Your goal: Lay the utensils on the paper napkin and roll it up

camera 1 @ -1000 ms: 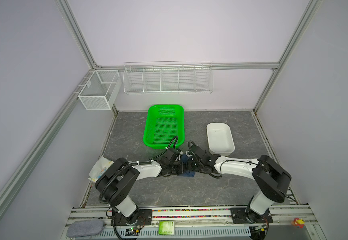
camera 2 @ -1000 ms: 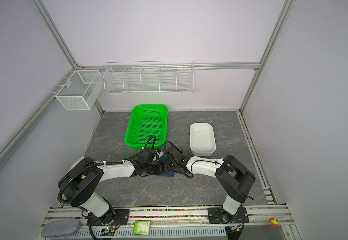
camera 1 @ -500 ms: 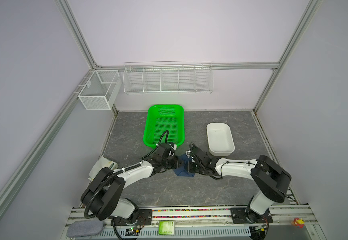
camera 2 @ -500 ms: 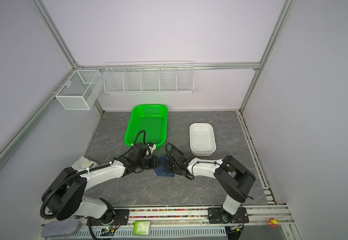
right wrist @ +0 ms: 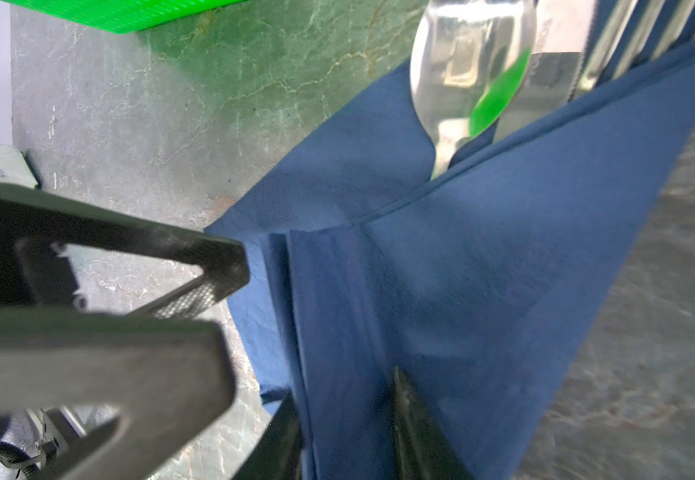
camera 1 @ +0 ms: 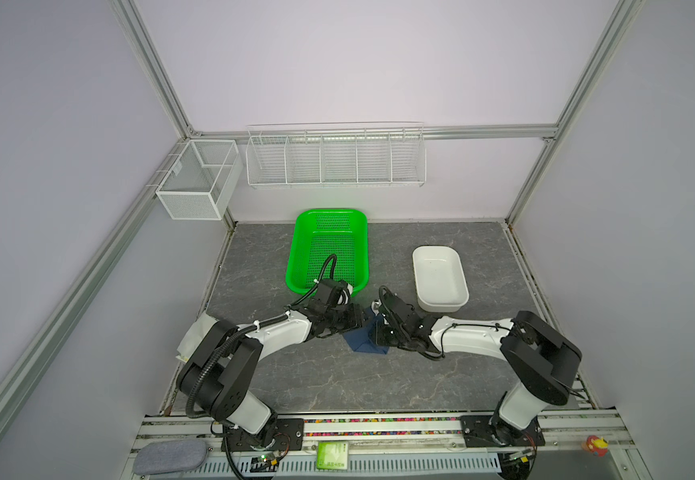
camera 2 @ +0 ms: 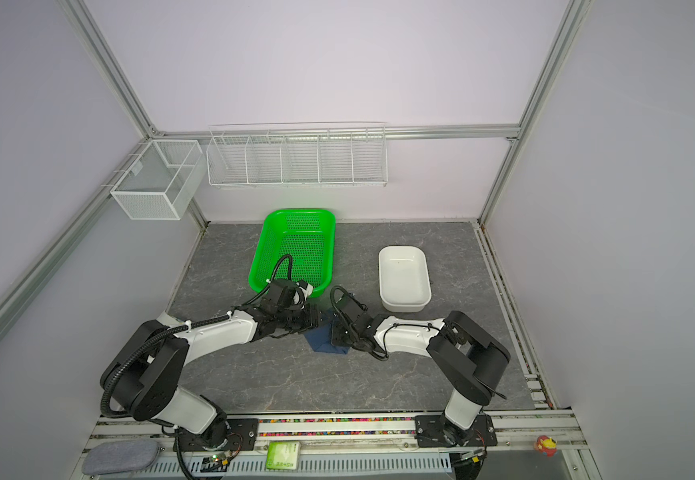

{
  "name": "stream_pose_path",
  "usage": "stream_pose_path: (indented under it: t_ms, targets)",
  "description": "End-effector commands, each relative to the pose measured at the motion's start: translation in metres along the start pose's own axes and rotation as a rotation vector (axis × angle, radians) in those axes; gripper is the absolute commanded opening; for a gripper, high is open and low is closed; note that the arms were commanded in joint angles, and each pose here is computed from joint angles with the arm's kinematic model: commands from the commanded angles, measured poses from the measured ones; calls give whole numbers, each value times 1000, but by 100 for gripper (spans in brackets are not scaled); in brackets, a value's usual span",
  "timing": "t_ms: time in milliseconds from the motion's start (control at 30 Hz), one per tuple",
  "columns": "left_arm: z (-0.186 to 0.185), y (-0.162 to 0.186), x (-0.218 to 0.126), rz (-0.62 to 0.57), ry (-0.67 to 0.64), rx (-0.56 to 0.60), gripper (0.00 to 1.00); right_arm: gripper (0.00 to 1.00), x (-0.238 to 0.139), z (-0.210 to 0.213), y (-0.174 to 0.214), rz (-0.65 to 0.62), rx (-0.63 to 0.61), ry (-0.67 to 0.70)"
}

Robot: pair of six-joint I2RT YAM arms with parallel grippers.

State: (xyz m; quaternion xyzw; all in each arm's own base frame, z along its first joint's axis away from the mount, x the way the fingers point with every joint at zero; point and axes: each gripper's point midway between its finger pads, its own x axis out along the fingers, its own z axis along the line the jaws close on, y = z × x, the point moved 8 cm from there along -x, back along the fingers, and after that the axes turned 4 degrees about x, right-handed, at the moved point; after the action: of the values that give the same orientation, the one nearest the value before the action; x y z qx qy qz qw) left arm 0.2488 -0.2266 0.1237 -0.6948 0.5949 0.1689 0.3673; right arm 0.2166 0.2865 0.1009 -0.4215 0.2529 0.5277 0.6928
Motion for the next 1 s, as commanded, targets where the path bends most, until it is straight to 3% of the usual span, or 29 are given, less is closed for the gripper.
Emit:
stream_pose_path:
  t_ms: [0,533,967]
  targets:
    - [-3,-7,3,0,1,-11,54,34,-3,1,4,5,2,-19]
    - [6,-6,20,71,-96,-15,47,34,-4,1,5,7,-9,-26]
    - [8,-3,12,68,-180,-62,50,32,-5,1,4,4,-12,-23]
